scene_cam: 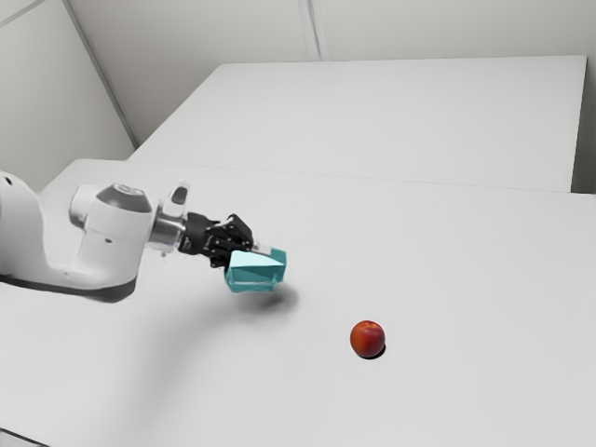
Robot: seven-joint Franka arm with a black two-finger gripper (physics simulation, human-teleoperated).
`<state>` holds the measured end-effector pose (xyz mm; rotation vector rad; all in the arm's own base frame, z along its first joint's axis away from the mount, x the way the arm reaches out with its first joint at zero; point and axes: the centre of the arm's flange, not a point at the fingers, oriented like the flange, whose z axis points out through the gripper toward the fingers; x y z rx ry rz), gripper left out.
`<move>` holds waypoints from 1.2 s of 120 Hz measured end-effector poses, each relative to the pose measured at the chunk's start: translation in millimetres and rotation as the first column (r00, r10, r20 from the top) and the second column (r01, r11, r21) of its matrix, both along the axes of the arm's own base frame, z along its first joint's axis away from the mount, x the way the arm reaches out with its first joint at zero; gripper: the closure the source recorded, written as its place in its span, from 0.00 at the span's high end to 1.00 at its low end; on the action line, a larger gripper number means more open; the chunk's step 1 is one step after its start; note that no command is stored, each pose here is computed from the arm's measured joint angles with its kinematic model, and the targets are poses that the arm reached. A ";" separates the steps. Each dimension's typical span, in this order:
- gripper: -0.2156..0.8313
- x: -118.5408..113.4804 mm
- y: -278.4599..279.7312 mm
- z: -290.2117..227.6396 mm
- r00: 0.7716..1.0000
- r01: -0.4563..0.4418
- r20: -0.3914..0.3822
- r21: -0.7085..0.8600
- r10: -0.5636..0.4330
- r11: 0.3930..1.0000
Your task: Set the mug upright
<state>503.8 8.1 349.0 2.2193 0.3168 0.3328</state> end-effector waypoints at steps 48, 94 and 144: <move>0.05 137.8 28.1 32.2 0.846 0.529 -0.346 0.643 -0.406 0.554; 0.05 141.8 10.4 -8.4 0.881 0.459 -0.434 0.694 -0.187 0.554; 0.07 151.3 -51.2 -23.0 0.920 0.348 -0.384 0.702 -0.081 0.621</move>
